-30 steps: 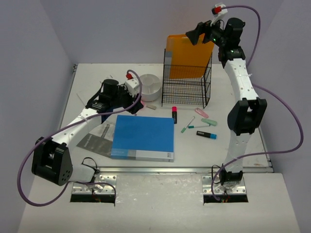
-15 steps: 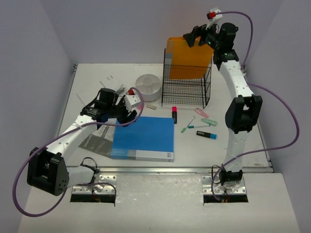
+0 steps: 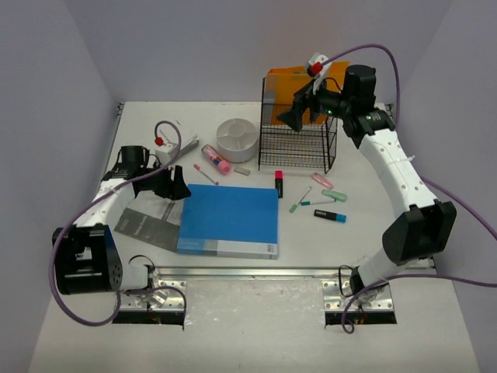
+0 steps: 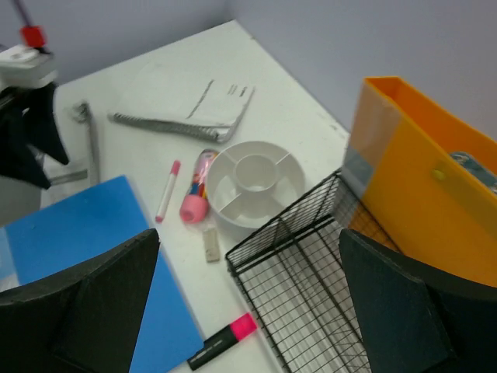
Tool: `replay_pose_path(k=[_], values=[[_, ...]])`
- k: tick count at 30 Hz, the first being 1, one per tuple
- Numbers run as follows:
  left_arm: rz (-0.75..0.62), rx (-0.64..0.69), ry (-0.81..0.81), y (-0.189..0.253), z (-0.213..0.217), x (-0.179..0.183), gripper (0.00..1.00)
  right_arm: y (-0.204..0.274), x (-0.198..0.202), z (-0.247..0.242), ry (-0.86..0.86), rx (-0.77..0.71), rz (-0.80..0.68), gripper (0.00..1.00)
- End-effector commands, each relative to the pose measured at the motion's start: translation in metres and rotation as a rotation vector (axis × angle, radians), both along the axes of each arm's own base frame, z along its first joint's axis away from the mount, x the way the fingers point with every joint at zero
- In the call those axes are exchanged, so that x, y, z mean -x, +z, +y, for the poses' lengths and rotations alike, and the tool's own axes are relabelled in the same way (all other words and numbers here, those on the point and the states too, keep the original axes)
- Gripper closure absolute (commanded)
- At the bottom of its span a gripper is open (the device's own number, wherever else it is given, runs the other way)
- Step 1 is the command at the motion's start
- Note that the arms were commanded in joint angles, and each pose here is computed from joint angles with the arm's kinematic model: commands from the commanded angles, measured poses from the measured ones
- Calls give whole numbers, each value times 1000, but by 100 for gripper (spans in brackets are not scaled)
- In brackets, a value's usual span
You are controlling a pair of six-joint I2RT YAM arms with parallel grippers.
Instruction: Organize the desk
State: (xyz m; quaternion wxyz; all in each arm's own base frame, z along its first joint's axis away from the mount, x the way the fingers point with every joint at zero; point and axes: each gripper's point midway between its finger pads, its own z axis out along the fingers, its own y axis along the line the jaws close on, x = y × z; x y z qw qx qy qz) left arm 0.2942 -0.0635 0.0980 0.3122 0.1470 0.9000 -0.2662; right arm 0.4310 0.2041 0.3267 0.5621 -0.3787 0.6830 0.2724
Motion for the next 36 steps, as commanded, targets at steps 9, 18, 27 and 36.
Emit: replay_pose_path(k=[9,18,27,36], values=[[294,178,175,-56,19,-17,46,-63,23,18,94,120,162,1],[442,264,142,-108,10,-16,48,-71,19,28,111,130,208,1],[499,310,113,-138,4,-11,52,-80,21,40,145,128,247,1],[446,259,84,-130,4,-17,73,-80,24,65,196,118,259,2]])
